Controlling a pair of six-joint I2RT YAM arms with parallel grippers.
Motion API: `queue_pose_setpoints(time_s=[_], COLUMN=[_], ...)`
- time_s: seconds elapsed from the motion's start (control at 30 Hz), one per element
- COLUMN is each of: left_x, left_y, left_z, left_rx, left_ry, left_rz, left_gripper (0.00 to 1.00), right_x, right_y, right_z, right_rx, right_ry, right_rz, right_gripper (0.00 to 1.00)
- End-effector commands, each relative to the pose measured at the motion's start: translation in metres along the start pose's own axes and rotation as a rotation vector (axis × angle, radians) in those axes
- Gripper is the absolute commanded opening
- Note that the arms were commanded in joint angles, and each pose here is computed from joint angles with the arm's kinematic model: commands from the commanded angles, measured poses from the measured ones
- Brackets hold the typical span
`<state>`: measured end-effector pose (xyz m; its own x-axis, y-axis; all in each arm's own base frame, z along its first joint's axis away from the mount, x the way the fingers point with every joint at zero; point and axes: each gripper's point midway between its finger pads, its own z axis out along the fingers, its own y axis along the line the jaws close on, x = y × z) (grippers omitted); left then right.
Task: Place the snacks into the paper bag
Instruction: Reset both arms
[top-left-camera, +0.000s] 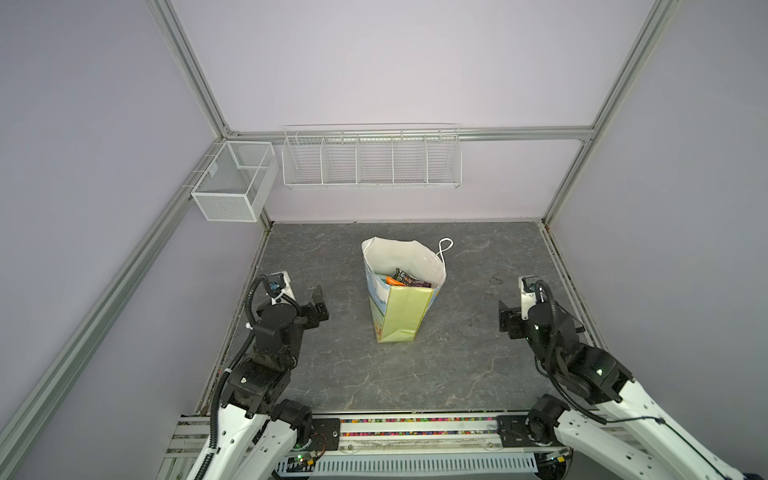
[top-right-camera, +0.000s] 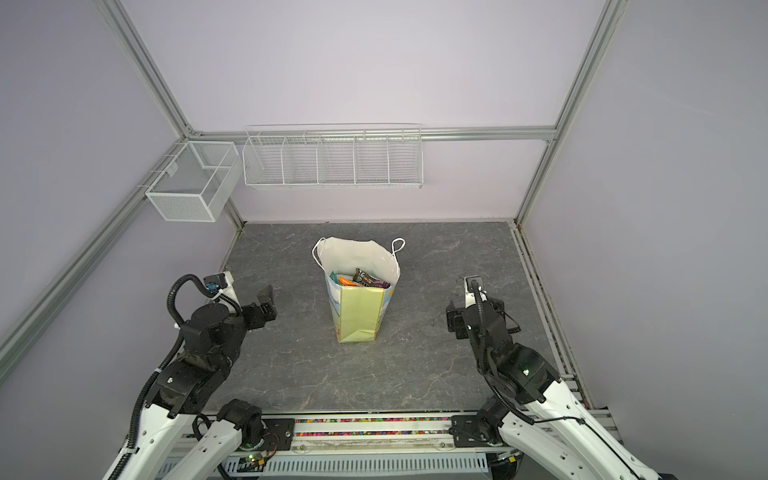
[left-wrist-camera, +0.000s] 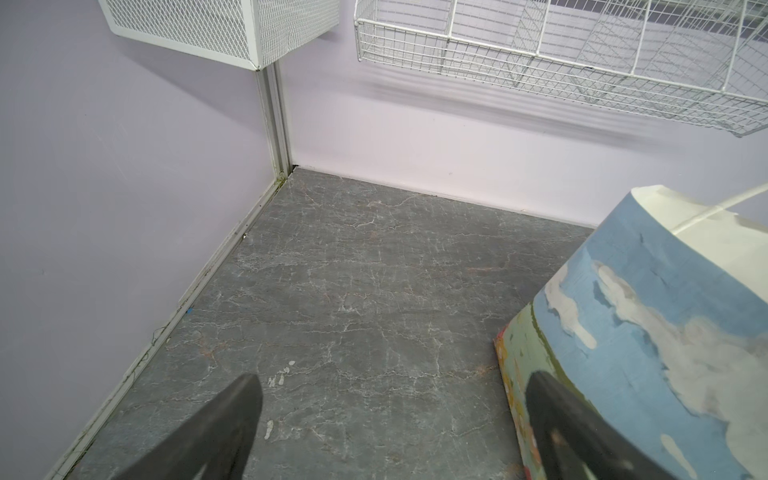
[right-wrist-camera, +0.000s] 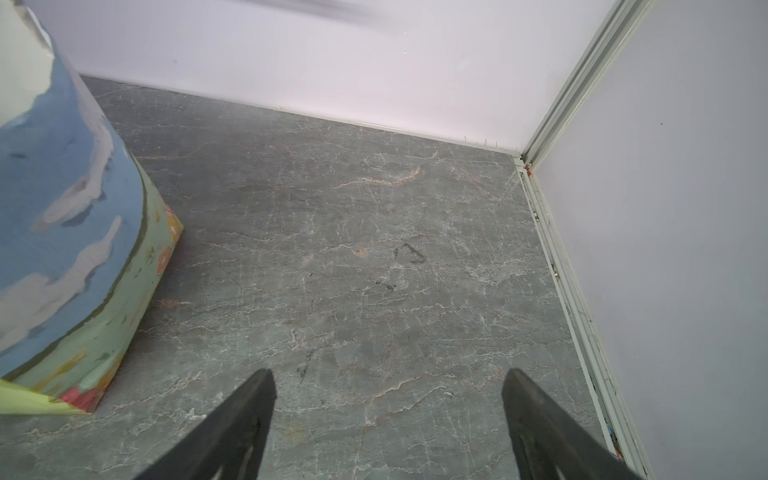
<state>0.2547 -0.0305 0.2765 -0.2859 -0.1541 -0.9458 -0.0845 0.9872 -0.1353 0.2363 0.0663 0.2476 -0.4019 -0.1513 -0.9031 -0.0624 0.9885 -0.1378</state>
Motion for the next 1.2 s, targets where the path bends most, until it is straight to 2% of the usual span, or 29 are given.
queue_pose_setpoints(time_s=[0.0, 0.13, 0.43, 0.63, 0.93, 1.17], left_x=[0.000, 0.004, 0.015, 0.023, 0.043, 0.053], left_y=[0.008, 0.015, 0.030, 0.043, 0.054, 0.058], left_z=[0.001, 0.001, 0.009, 0.015, 0.026, 0.035], left_rx=[-0.042, -0.077, -0.169, -0.254, -0.325, -0.369], left_ry=[-0.020, -0.021, -0.037, -0.058, -0.056, -0.050], left_rz=[0.012, 0.009, -0.007, -0.002, 0.034, 0.081], left_gripper=[1.00, 1.00, 1.00, 0.99, 0.99, 0.98], right_x=[-0.001, 0.009, 0.033, 0.041, 0.058, 0.073], right_y=[-0.008, -0.015, -0.012, -0.012, -0.025, -0.028], right_z=[-0.002, 0.001, 0.012, 0.020, 0.027, 0.040], right_rx=[0.038, 0.076, 0.090, 0.108, 0.195, 0.251], right_ry=[-0.040, -0.024, 0.018, -0.027, -0.031, 0.016], right_rz=[0.018, 0.033, -0.042, 0.018, -0.001, -0.085], right_gripper=[0.88, 0.88, 0.88, 0.88, 0.88, 0.88])
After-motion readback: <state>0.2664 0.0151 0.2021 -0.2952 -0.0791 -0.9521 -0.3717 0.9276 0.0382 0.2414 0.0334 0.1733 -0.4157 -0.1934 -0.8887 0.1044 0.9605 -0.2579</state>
